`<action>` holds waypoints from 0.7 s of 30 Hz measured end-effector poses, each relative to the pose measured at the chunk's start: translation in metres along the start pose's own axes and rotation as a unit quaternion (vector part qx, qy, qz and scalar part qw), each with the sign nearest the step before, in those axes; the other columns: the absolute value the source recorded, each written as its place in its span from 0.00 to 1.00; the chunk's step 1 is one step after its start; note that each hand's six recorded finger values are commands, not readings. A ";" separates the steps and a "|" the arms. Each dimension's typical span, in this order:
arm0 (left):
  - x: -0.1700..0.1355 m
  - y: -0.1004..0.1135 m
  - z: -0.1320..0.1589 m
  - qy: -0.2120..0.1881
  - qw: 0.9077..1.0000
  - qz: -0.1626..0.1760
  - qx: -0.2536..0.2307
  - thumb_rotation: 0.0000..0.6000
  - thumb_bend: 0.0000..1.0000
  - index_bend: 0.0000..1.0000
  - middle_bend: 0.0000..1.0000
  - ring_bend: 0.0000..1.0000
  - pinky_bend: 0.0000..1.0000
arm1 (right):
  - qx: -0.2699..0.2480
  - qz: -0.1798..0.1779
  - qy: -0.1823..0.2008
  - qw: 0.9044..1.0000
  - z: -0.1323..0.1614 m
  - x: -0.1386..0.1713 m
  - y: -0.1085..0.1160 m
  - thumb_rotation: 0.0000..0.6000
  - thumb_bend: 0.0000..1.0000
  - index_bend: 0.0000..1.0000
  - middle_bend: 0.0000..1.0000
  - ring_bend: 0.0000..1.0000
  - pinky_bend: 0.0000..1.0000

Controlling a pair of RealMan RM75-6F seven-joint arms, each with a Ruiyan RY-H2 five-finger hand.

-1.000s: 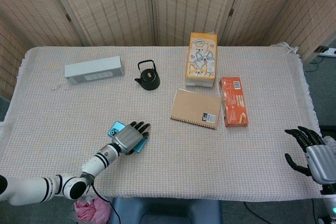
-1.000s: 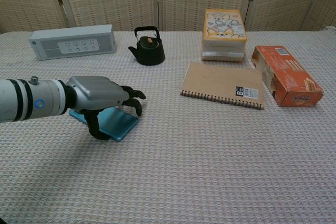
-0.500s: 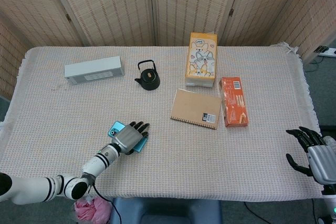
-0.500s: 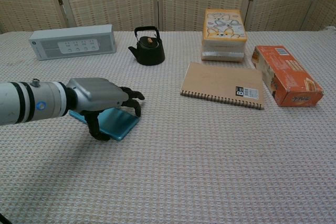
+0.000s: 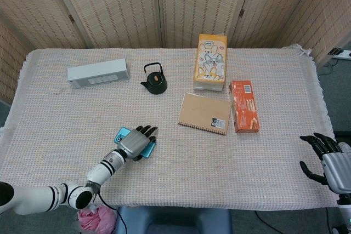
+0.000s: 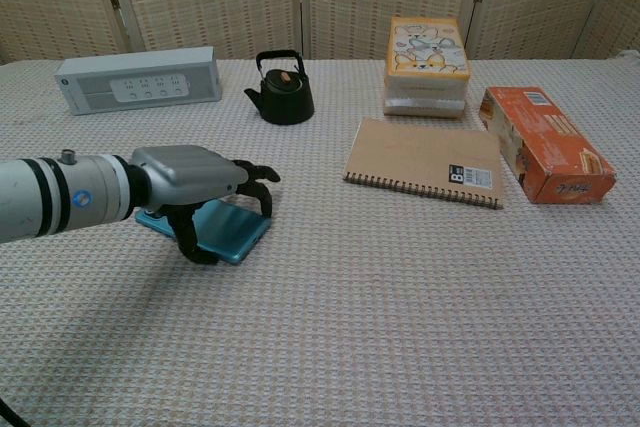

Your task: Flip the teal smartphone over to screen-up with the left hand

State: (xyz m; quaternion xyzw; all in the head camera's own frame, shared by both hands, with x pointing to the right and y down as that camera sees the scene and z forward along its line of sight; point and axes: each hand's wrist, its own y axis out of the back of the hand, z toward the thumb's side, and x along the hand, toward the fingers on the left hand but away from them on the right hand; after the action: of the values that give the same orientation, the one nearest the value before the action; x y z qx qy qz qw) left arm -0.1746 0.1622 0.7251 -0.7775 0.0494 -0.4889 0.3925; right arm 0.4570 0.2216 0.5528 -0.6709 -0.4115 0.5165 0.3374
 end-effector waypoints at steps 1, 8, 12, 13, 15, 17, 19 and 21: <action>0.000 0.001 0.000 0.000 1.000 0.001 -0.011 1.00 0.32 0.42 0.02 0.02 0.18 | 0.000 0.000 0.000 1.000 0.000 0.000 0.000 1.00 0.29 0.22 0.24 0.15 0.18; -0.006 0.014 0.002 -0.012 0.993 0.006 -0.114 1.00 0.33 0.43 0.03 0.02 0.18 | -0.001 -0.002 0.000 1.000 0.000 0.000 0.001 1.00 0.29 0.22 0.24 0.15 0.18; -0.013 0.029 0.007 -0.030 0.986 0.016 -0.164 1.00 0.33 0.43 0.03 0.02 0.18 | -0.001 -0.001 0.001 1.000 0.000 0.000 0.001 1.00 0.29 0.22 0.24 0.15 0.18; -0.015 0.034 0.009 -0.037 0.983 0.020 -0.177 1.00 0.33 0.43 0.03 0.02 0.18 | -0.001 -0.002 0.001 1.000 0.000 -0.001 0.001 1.00 0.29 0.22 0.24 0.15 0.18; -0.018 0.041 0.012 -0.045 0.980 0.025 -0.194 1.00 0.33 0.42 0.03 0.02 0.18 | 0.000 -0.003 0.002 1.000 0.000 -0.001 0.002 1.00 0.29 0.22 0.24 0.15 0.18; -0.020 0.047 0.015 -0.054 0.974 0.028 -0.216 1.00 0.33 0.42 0.03 0.02 0.18 | -0.001 -0.003 0.003 1.000 0.000 -0.001 0.002 1.00 0.29 0.22 0.24 0.15 0.18; -0.021 0.053 0.018 -0.062 0.969 0.031 -0.237 1.00 0.33 0.42 0.03 0.02 0.18 | -0.001 -0.003 0.002 1.000 0.000 -0.001 0.002 1.00 0.29 0.22 0.24 0.15 0.18; -0.022 0.058 0.018 -0.068 0.965 0.033 -0.253 1.00 0.33 0.42 0.03 0.02 0.18 | -0.001 -0.003 0.002 1.000 0.000 0.000 0.002 1.00 0.29 0.22 0.24 0.15 0.18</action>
State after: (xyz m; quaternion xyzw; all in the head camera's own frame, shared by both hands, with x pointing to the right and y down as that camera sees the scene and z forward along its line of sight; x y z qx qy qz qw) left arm -0.1538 0.1426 0.6674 -0.8806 0.1708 -0.3934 0.2014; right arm 0.4574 0.2203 0.5509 -0.6708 -0.4138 0.5137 0.3389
